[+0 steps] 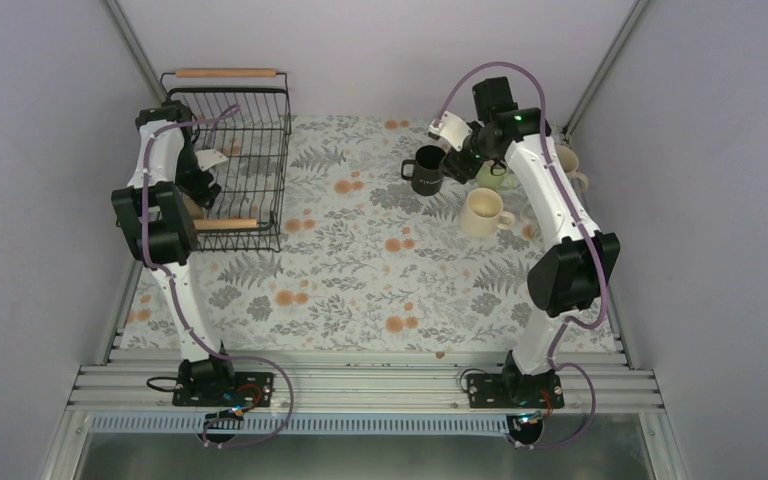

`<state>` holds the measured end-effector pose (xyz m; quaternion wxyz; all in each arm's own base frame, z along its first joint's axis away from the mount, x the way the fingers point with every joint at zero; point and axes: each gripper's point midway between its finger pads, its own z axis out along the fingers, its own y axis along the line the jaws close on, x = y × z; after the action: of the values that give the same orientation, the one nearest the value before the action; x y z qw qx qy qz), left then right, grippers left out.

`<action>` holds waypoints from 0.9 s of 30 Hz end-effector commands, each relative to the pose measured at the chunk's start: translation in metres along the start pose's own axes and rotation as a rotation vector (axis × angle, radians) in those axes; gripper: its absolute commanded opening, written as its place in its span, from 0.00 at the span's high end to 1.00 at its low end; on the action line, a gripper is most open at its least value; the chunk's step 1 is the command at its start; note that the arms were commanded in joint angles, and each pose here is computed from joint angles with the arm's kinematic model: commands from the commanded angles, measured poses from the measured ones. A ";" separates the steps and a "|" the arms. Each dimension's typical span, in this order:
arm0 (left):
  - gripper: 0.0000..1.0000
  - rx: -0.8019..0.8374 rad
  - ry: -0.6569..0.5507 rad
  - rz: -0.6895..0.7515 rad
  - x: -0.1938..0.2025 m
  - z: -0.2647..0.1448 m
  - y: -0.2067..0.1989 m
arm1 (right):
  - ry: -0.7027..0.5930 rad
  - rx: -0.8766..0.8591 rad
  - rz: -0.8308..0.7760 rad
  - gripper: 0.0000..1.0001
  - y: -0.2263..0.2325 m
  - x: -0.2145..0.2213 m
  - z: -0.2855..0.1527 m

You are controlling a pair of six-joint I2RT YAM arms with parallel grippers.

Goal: Unload the cups from the dish rack

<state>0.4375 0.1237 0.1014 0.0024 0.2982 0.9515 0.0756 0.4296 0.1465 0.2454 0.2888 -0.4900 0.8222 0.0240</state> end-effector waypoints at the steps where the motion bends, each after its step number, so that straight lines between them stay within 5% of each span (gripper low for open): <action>1: 0.04 0.041 0.050 -0.055 0.010 0.014 -0.009 | -0.009 -0.014 0.009 0.31 0.002 -0.004 0.012; 8: 0.21 0.066 0.070 -0.057 0.016 0.022 -0.015 | 0.004 -0.001 0.004 0.31 0.002 -0.001 0.015; 27: 0.93 0.093 0.075 -0.075 0.017 0.027 -0.023 | 0.034 -0.013 -0.009 0.34 0.009 0.010 0.026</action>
<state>0.4195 0.1159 0.0738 -0.0287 0.2685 0.9616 0.0494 0.4285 0.1466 0.2175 0.2659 -0.4903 0.8297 0.0218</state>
